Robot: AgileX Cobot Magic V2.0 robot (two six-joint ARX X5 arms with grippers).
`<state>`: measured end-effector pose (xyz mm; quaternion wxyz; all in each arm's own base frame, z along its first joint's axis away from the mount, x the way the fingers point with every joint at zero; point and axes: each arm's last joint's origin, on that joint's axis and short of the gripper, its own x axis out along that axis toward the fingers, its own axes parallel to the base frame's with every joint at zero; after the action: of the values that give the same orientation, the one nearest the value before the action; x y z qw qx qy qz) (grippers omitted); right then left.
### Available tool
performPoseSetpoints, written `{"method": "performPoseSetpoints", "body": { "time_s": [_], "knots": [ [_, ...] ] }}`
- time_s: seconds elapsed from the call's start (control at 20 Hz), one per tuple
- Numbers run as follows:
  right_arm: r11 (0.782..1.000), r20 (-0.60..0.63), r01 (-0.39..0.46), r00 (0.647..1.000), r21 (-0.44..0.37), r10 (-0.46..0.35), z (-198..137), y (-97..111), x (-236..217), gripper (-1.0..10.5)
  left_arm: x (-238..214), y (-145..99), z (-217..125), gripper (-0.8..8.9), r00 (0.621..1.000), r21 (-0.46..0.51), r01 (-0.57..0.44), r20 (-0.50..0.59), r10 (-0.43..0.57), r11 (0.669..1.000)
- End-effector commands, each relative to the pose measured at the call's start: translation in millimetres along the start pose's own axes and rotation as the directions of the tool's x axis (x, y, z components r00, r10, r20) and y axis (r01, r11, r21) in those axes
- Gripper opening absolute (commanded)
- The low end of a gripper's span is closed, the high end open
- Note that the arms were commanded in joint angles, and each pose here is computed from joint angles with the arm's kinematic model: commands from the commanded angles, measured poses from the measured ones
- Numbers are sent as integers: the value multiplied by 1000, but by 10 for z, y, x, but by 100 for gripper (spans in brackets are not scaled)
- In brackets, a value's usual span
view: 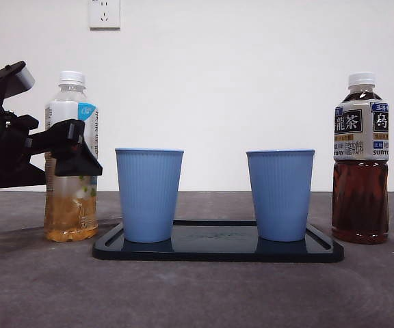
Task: Pour the drink into the cup
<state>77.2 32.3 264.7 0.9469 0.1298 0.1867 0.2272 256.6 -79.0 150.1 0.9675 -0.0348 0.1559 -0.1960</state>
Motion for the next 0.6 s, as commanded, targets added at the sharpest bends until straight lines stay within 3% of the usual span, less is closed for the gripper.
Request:
{"method": "performPoseSetpoints", "body": {
  "time_s": [0.05, 0.3, 0.6],
  "knots": [
    [1000, 21, -12, 1000, 2, 12, 49, 25, -31, 443, 23, -4, -17, 312, 1000, 6, 1, 0, -1, 1000],
    [1000, 19, -12, 1000, 1, 12, 47, 25, -31, 443, 23, -4, -17, 237, 1000, 7, 2, 0, -2, 1000],
    [1000, 3, -7, 1000, 0, 7, 32, 20, -30, 443, -4, -12, 31, 236, 1000, 29, 3, 19, -3, 1000]
  ]
}}
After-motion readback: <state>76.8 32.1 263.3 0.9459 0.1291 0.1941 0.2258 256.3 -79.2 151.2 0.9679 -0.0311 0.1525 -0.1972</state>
